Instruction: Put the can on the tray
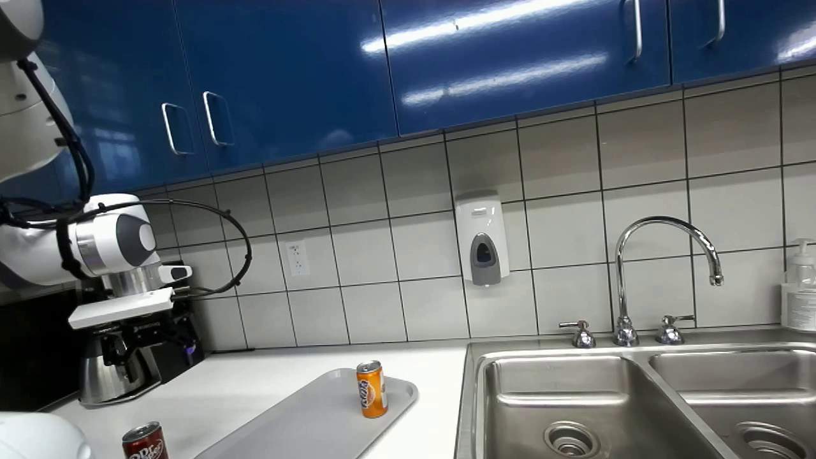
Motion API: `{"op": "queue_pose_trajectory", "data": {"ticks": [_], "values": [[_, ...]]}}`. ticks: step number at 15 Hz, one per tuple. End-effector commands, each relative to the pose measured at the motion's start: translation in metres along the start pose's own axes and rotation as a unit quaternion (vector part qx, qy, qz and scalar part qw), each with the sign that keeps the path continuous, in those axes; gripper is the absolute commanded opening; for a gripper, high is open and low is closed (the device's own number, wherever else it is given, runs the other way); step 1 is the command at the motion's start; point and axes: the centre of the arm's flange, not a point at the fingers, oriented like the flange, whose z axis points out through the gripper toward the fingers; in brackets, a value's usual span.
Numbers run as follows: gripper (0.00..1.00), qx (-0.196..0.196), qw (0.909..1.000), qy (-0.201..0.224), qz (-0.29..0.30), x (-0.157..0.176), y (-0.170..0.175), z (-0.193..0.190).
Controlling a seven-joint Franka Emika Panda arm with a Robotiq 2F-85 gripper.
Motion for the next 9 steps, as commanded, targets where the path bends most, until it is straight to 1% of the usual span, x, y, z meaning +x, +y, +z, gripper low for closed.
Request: {"op": "queue_pose_trajectory", "data": {"ticks": [1,4,9], "values": [[1.0,0.013,0.9994,0.0,-0.034,-0.008,-0.017,0.006],[1.0,0.016,0.9986,-0.009,-0.049,-0.013,-0.027,0.013],[1.0,0.023,0.9975,-0.025,-0.063,-0.023,-0.032,0.027]]}}
